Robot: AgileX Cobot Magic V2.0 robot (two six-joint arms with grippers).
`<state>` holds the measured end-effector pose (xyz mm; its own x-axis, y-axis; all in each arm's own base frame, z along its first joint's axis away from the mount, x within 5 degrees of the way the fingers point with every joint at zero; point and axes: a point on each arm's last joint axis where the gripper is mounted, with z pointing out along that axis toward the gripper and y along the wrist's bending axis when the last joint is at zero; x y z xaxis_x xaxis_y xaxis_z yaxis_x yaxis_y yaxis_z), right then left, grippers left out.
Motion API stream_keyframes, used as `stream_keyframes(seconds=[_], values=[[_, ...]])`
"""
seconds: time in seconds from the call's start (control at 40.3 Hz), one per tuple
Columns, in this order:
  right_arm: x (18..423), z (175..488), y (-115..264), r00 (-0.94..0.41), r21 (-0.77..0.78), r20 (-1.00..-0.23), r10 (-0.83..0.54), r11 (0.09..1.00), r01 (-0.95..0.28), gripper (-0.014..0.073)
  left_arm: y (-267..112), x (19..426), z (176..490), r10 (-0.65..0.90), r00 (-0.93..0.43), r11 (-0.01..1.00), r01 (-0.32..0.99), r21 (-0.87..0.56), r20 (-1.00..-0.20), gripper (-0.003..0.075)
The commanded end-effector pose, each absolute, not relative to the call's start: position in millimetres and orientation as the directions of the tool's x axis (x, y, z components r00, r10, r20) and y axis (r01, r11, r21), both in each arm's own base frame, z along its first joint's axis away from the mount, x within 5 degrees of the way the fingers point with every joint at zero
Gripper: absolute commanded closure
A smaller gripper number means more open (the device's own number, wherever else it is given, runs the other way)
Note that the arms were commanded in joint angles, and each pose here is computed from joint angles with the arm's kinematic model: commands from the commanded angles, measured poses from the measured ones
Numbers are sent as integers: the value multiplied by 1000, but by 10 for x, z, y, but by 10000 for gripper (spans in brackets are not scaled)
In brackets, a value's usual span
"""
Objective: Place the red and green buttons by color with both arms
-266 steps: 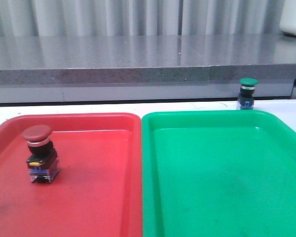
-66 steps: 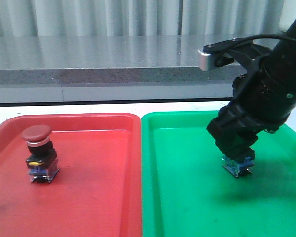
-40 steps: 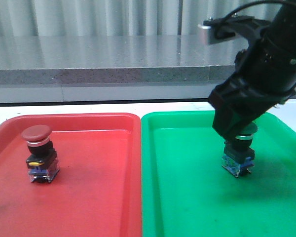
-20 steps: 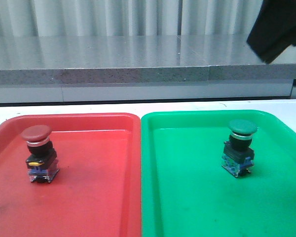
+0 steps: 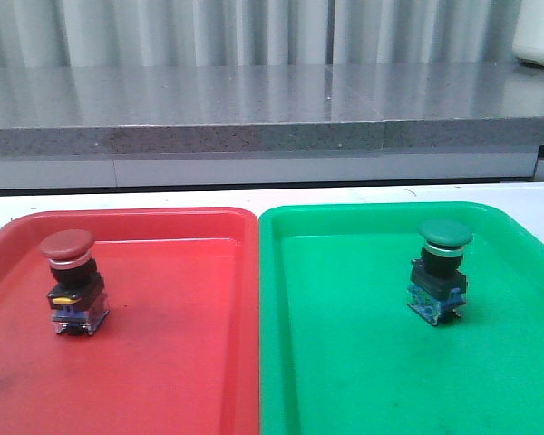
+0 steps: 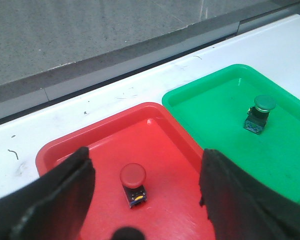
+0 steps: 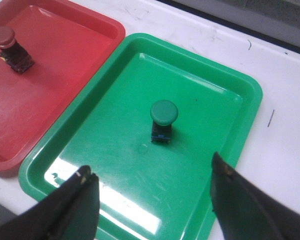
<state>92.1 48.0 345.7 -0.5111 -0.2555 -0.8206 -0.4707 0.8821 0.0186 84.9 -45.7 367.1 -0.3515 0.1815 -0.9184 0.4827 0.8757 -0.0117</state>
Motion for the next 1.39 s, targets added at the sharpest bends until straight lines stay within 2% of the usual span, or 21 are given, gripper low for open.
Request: stream_keyframes(seconds=[0.0, 0.199, 0.273, 0.323, 0.447, 0.521, 0.645, 0.893, 1.141, 1.365], values=[[804, 3520, 428, -443, 17, -869, -219, 883, -470, 98, -468, 856, 3806, 138, -277, 874, 486, -14, -951, 281], [656, 3442, 352, -425, 2, -877, -223, 884, -468, 104, -468, 856, 3806, 138, -277, 874, 486, -14, -951, 281], [653, 3436, 350, -427, 0, -875, -226, 884, -467, 146, -468, 859, 3814, 134, -269, 875, 484, -14, -954, 281], [654, 3437, 350, -427, 0, -876, -226, 884, -467, 205, -468, 859, 3816, 133, -268, 875, 484, -14, -954, 281], [654, 3436, 348, -426, -2, -876, -227, 884, -467, 433, -468, 860, 3818, 132, -265, 875, 484, -14, -955, 286], [654, 3436, 348, -426, -2, -876, -227, 884, -467, 550, -465, 862, 3821, 134, -261, 876, 482, -9, -956, 331], [654, 3436, 348, -426, -2, -876, -227, 884, -467, 669, -464, 863, 3820, 136, -260, 876, 481, -6, -956, 394], [657, 3436, 350, -427, -2, -875, -227, 884, -467, 664, -464, 863, 3820, 136, -260, 876, 481, -6, -956, 496], [657, 3436, 350, -427, -2, -875, -227, 884, -467, 664, -464, 863, 3820, 136, -260, 876, 481, -6, -956, 566], [657, 3434, 350, -428, -2, -874, -228, 884, -467, 664, -365, 791, 3700, 91, -175, 908, 419, 9, -980, 662]])
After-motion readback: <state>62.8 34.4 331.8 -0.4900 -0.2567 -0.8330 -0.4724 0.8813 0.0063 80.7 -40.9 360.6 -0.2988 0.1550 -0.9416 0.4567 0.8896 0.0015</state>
